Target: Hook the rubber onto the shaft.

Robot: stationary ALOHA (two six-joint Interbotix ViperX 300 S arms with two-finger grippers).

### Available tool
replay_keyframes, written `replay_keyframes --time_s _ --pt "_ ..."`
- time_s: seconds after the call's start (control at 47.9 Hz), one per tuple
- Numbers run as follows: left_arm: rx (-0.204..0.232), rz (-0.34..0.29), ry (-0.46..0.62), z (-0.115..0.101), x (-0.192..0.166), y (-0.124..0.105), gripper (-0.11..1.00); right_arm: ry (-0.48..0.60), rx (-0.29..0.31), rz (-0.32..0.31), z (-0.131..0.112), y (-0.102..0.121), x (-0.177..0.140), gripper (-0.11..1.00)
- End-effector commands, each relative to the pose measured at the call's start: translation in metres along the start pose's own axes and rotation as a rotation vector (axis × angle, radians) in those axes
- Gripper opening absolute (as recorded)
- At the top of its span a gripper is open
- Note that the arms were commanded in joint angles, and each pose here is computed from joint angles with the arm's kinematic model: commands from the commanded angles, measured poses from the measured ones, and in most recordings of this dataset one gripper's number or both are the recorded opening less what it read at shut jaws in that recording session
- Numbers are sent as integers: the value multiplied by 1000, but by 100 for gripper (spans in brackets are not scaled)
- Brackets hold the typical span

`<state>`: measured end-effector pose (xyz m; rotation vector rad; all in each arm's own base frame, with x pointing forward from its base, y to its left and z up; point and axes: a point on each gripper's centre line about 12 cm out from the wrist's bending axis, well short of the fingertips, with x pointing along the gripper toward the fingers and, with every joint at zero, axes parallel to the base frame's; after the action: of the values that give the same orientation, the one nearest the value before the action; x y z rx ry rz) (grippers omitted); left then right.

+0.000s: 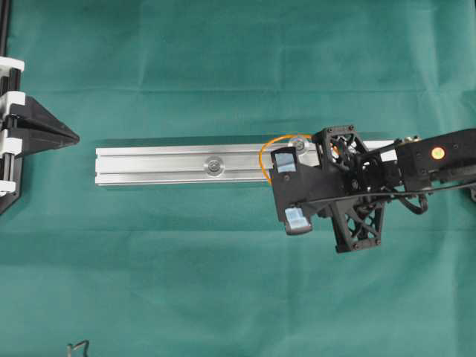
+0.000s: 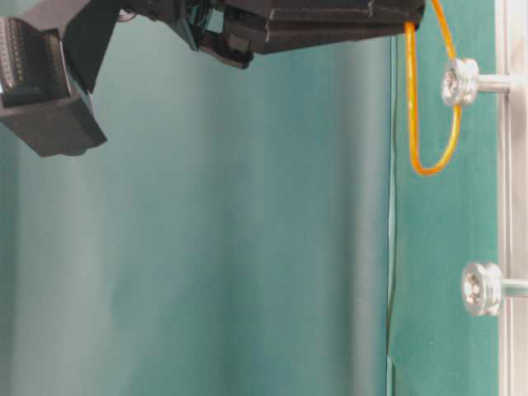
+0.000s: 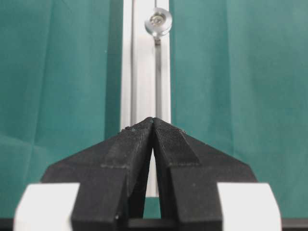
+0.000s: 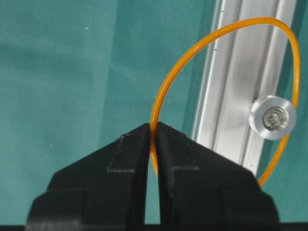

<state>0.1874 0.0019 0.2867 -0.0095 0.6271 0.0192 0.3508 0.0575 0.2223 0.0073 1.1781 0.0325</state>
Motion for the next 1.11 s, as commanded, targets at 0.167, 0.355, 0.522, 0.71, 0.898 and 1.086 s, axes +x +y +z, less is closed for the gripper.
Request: replay_keyframes --time_s 0.167,0.355,0.522,0.71,0.898,1.086 --pt "1 0 -31 11 -4 0 2 -26 -8 18 3 10 -6 7" --pt "1 0 -32 12 -4 0 2 -28 34 23 3 13 -7 7" --pt "1 0 -32 11 -4 0 2 -30 26 32 2 21 -8 7" --pt "1 0 -32 11 -4 0 2 -60 7 51 4 31 -9 7" --pt "1 0 -34 12 -4 0 2 -72 19 67 5 41 -9 7" --pt "3 0 -34 12 -4 0 2 -69 57 78 5 48 -9 7"
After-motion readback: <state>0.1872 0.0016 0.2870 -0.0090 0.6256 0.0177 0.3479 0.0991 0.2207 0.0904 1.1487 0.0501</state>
